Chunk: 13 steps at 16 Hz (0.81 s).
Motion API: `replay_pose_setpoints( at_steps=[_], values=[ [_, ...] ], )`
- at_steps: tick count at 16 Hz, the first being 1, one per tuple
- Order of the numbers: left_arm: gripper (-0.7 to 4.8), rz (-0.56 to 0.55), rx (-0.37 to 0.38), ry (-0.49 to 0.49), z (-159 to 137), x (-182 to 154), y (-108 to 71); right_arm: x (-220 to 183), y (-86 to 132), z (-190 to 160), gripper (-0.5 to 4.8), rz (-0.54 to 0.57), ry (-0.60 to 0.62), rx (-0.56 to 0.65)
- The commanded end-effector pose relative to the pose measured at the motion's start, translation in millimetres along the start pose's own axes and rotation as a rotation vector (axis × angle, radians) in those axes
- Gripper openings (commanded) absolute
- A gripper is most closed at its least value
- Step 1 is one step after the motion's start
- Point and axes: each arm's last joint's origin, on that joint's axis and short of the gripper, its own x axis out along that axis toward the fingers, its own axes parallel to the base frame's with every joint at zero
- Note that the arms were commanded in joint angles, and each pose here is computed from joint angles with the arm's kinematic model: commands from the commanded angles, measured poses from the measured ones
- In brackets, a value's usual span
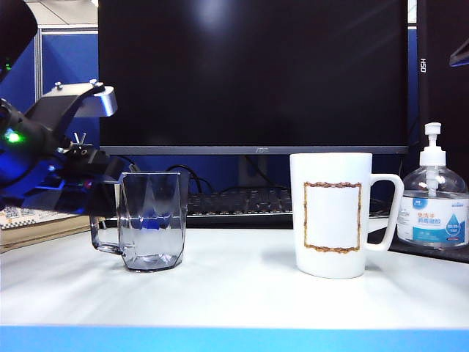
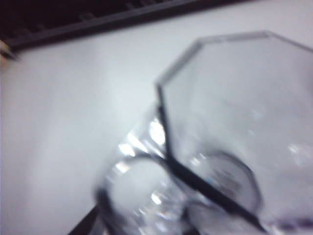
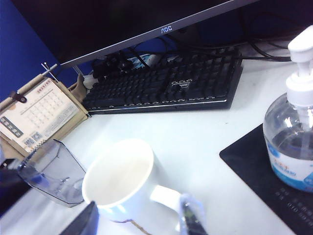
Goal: Swap the positions of the transparent plastic cup and the white ceramic cup.
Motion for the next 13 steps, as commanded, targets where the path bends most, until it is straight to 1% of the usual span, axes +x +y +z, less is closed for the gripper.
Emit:
replay_pose_setpoints(
  at_steps=[1, 2, 3, 4, 5, 7, 9, 11, 12, 13],
  values=[
    [1.91, 0.07, 0.017, -0.063, 7.6, -0.3, 2.5, 0.1, 0.5, 1.8, 2.16, 0.004, -0.01, -0.027],
    [1.79, 0.072, 0.027, -0.083, 9.5, -0.4, 2.6, 0.1, 0.6, 1.7, 2.16, 0.004, -0.009, -0.026],
    [1.79, 0.073, 0.035, -0.096, 10.4, 0.5, 2.4, 0.1, 0.5, 1.7, 2.16, 0.004, -0.01, -0.026],
    [1.79, 0.074, 0.034, -0.101, 10.5, 1.3, 2.6, 0.1, 0.5, 1.7, 2.16, 0.004, -0.01, -0.027],
    [1.65, 0.085, 0.028, -0.098, 8.9, 4.6, 5.9, 0.1, 0.5, 1.6, 2.16, 0.004, -0.009, -0.026],
    [0.61, 0.102, 0.02, -0.078, 3.6, 11.9, 11.2, 0.4, -0.1, 0.5, 2.16, 0.0, -0.001, -0.022],
    [0.56, 0.063, 0.014, -0.081, 3.1, 15.1, 13.3, 2.2, -2.1, -2.6, 2.16, -0.011, 0.032, -0.005],
    [0.51, 0.04, 0.012, -0.09, 8.1, 18.5, 14.4, 7.6, -6.7, -7.6, 2.16, -0.033, 0.096, 0.022],
    [0.16, 0.03, 0.013, -0.098, 12.6, 22.2, 13.8, 13.2, -10.2, -9.5, 2.16, -0.044, 0.127, 0.036],
    [-0.06, 0.02, 0.013, -0.099, 15.2, 25.5, 13.1, 18.4, -13.2, -10.6, 2.16, -0.049, 0.147, 0.038]
  ],
)
